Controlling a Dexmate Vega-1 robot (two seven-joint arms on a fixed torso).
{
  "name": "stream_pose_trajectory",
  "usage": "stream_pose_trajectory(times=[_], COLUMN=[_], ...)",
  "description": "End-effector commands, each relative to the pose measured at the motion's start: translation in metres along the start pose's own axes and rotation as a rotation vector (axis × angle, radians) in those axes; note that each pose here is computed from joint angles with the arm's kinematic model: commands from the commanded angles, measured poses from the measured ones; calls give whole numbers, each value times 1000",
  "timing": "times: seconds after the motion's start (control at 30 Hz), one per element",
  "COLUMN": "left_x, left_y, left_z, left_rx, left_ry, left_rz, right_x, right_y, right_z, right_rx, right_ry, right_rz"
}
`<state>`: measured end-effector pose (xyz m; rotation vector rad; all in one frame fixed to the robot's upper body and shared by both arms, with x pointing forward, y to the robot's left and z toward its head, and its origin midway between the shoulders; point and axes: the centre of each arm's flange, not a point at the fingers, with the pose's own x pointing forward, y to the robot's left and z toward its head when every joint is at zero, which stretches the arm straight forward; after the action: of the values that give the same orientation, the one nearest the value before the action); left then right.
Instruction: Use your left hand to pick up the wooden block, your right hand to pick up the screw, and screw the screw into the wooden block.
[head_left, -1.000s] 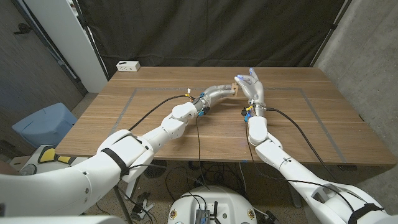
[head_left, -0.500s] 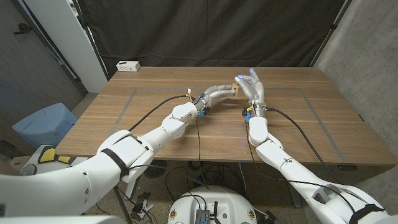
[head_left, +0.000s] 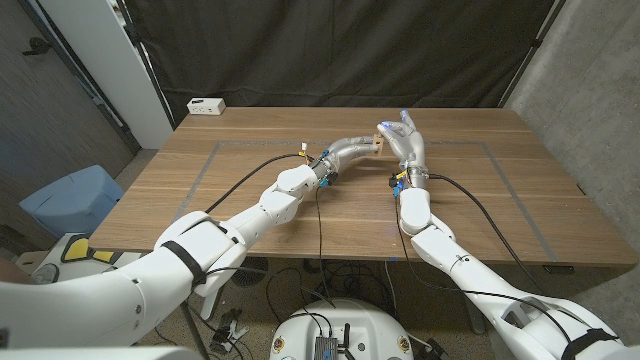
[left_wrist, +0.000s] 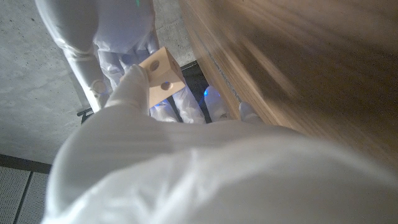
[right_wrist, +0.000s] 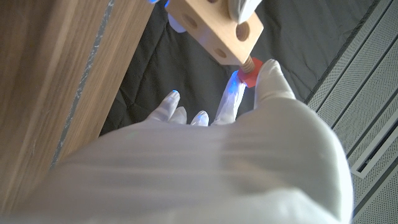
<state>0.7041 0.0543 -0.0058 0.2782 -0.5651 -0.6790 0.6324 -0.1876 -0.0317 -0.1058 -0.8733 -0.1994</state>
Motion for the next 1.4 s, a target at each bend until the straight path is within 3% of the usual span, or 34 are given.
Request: stream_pose_trajectory(times=[0.03,1.4], left_x=[0,3], left_y=[0,2], left_z=[0,-3], left_rx=[-3,-29], left_ry=[0,6], left_rz=[0,10], right_x=[-3,-6], right_y=[1,0], right_z=[-2,-5], right_rx=[-6,-30], right_ry=[5,11], right_rz=[0,13])
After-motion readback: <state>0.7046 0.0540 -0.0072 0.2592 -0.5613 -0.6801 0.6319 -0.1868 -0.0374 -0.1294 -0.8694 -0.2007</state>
